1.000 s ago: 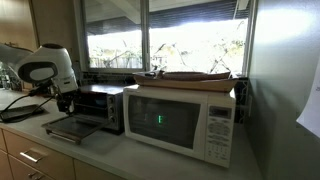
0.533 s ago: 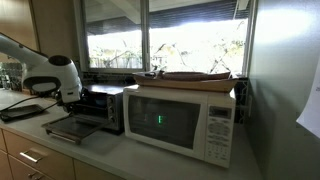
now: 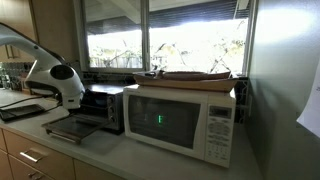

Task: Open the oven door, then remove the blue bowl from the oven and close the oven

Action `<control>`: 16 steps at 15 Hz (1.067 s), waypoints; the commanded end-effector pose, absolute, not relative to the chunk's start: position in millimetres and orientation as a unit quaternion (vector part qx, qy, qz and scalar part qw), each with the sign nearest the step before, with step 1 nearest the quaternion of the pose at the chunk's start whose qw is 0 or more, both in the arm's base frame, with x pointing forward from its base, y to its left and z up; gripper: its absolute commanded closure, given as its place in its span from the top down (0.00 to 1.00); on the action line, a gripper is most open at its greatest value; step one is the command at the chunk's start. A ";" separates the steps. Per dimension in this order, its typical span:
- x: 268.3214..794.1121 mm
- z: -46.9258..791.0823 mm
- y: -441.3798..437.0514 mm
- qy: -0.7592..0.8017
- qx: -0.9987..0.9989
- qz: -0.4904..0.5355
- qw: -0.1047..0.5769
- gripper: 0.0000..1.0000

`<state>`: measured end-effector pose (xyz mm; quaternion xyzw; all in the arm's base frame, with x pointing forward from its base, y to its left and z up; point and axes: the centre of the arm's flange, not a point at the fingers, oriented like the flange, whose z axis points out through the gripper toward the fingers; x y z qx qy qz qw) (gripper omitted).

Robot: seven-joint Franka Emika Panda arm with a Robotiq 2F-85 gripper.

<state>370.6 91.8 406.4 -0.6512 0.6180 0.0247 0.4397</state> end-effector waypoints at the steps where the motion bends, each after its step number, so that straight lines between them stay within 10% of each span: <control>1: 370.3 406.7 93.1 0.617 -0.653 0.023 0.438 1.00; 16: 389.3 368.2 95.9 0.674 -0.462 0.148 0.557 1.00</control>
